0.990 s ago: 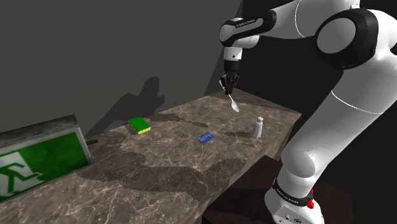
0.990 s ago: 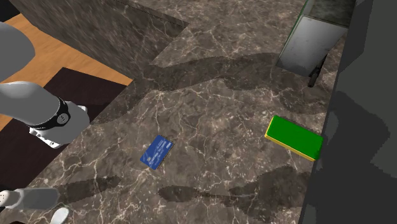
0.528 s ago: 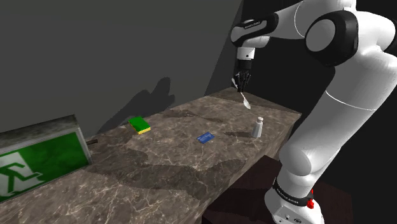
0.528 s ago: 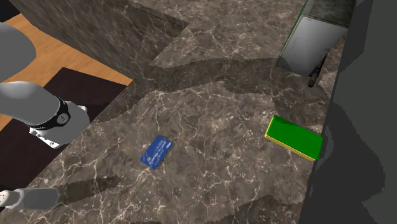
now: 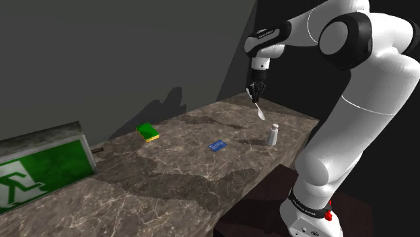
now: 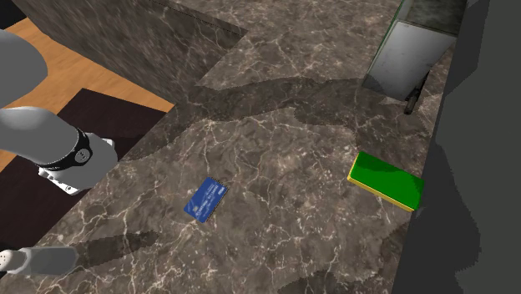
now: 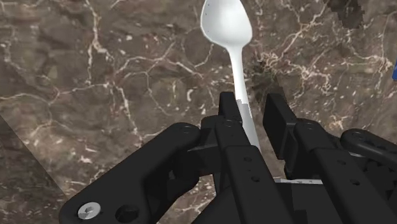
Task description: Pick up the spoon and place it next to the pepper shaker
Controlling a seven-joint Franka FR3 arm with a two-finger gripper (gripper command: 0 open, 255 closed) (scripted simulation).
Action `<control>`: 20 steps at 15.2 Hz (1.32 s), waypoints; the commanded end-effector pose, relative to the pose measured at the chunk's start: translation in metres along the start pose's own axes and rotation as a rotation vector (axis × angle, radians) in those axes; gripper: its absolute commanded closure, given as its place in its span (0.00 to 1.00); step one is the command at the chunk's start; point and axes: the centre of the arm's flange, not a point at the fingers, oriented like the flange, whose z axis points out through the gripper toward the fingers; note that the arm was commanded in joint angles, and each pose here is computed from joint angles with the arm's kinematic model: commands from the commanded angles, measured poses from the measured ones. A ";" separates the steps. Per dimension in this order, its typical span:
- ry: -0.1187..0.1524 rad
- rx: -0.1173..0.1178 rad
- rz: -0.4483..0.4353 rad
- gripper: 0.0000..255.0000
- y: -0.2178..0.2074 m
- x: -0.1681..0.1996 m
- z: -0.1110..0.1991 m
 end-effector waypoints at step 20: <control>0.000 0.000 0.000 1.00 0.017 0.015 0.109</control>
